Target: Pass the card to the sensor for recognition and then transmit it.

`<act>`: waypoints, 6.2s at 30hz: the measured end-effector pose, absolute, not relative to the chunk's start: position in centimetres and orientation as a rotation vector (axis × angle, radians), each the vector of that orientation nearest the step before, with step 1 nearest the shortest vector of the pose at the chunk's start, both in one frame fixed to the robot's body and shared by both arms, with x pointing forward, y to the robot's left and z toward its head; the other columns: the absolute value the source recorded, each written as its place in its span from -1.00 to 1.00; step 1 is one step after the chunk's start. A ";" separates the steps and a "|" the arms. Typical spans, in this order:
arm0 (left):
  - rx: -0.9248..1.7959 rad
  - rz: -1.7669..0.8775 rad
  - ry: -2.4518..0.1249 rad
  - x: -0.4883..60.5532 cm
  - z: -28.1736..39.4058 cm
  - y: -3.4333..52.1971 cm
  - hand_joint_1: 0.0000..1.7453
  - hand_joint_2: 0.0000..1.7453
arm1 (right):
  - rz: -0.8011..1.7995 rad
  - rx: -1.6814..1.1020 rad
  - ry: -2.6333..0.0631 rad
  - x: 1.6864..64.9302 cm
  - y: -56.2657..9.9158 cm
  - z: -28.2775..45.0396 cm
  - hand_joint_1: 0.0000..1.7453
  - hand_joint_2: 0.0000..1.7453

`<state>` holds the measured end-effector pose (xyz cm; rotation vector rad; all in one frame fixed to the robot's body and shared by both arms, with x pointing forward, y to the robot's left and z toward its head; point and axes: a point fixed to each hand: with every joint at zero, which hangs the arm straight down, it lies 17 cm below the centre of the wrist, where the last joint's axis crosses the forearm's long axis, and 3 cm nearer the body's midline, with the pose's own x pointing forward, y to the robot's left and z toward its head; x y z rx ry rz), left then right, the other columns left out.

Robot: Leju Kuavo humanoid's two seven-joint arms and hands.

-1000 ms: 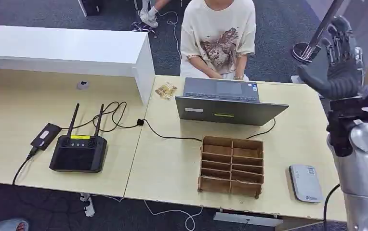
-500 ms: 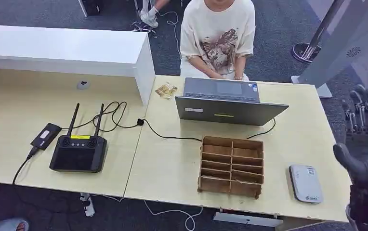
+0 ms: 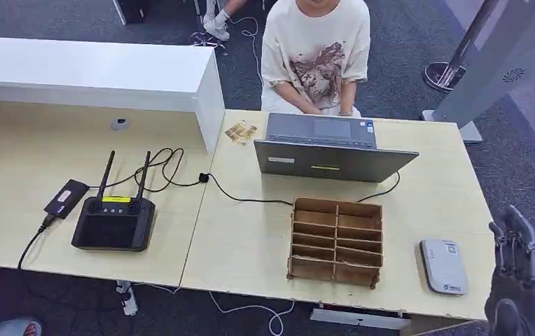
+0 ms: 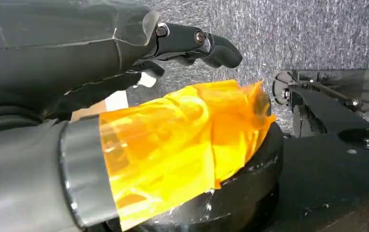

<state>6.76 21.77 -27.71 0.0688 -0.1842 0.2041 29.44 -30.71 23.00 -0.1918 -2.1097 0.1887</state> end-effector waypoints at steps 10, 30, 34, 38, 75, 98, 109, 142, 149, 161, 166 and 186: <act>0.069 0.183 -0.180 6.5 -27.7 21.8 -1.00 -1.00 | 0.273 -0.379 -1.994 28.1 -29.0 19.2 -1.00 -1.00; 0.078 0.183 -0.182 6.5 -27.7 21.8 -1.00 -1.00 | 0.251 -0.349 -1.905 28.3 -28.1 16.7 -1.00 1.00; 0.080 0.189 -0.179 6.5 -27.7 21.7 -1.00 -1.00 | 0.285 -0.478 -1.842 28.6 -28.9 15.6 -1.00 1.00; 0.080 0.187 -0.179 6.5 -27.7 21.7 -1.00 -1.00 | 0.289 -0.476 -1.821 28.6 -28.7 14.9 -1.00 1.00; 0.130 0.198 -0.171 6.6 -27.6 21.3 -1.00 -1.00 | 0.728 -0.928 -1.691 29.3 -26.6 12.6 -1.00 1.00; 0.124 0.179 -0.170 6.7 -27.6 21.1 -1.00 -1.00 | 0.918 -1.080 -1.644 30.6 -23.4 11.4 -1.00 1.00; 0.124 0.177 -0.170 6.7 -27.5 21.1 -1.00 -1.00 | 0.940 -1.116 -1.618 30.8 -23.6 11.1 -1.00 1.00; 0.123 0.169 -0.163 6.9 -27.5 21.0 -1.00 -1.00 | 1.134 -1.201 -1.413 32.7 -23.4 7.2 -1.00 1.00; 0.122 0.171 -0.163 6.9 -27.5 20.9 -1.00 -1.00 | 1.141 -1.198 -1.403 32.9 -23.4 6.9 -1.00 1.00; 0.120 0.178 -0.163 7.0 -27.5 20.9 -1.00 -1.00 | 1.174 -1.167 -1.432 33.0 -22.1 6.9 -0.88 1.00; 0.120 0.178 -0.163 7.0 -27.5 20.9 -1.00 -1.00 | 1.181 -1.164 -1.439 33.1 -21.8 7.0 -0.88 1.00; 0.117 0.181 -0.163 7.0 -27.5 20.8 -1.00 -1.00 | 1.233 -1.126 -1.462 33.0 -20.1 6.5 -0.64 1.00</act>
